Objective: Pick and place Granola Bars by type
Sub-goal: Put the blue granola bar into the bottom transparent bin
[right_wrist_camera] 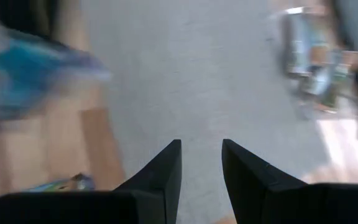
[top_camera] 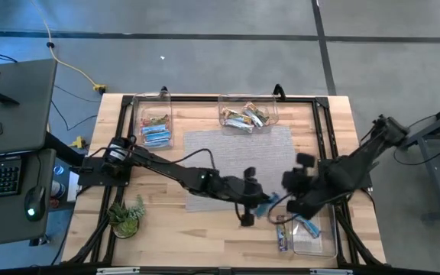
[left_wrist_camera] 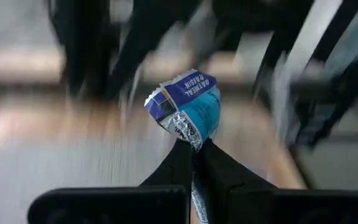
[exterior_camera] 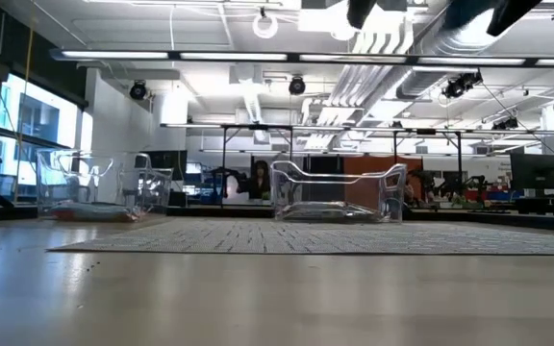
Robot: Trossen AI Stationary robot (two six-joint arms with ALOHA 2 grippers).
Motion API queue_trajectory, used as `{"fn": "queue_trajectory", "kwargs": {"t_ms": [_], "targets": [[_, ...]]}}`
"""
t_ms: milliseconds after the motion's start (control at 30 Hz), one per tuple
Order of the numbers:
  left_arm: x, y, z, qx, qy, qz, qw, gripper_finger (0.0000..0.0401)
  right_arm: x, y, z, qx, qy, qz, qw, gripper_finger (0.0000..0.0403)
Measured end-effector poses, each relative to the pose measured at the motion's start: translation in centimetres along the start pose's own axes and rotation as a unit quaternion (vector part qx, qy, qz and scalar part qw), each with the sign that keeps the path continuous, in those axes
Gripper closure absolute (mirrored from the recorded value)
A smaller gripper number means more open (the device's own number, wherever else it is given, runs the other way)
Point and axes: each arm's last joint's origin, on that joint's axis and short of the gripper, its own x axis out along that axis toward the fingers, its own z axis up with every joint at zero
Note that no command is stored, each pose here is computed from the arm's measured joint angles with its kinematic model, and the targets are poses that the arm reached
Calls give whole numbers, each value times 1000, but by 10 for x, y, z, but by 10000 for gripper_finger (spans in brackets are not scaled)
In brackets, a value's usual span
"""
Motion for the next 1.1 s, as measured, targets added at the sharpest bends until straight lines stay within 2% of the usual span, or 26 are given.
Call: {"fn": "queue_trajectory", "kwargs": {"t_ms": [67, 133, 233, 400, 533, 633, 833, 1100], "targets": [[0, -3, 14, 18, -75, -22, 997, 398, -8, -11, -10, 21, -24, -21, 999, 304], [6, -8, 21, 35, -152, -64, 986, 397, -13, -22, -19, 45, -40, -30, 998, 304], [20, -11, 12, 66, -215, -102, 969, 397, -10, -36, -33, 71, -37, -31, 996, 304], [50, -9, -14, 91, -277, -61, 955, 397, -2, -51, -55, 109, -45, -34, 992, 304], [78, -3, -21, 125, -301, -59, 943, 397, 9, -56, -68, 129, -53, -28, 990, 304], [100, 4, -19, 137, -291, -69, 944, 397, 16, -57, -75, 137, -58, -21, 989, 304], [144, 17, -29, 150, -208, -85, 963, 397, 23, -57, -80, 136, -58, -20, 989, 304], [157, 22, -44, 151, -114, -84, 978, 395, 23, -56, -79, 140, -64, -16, 988, 304]]}}
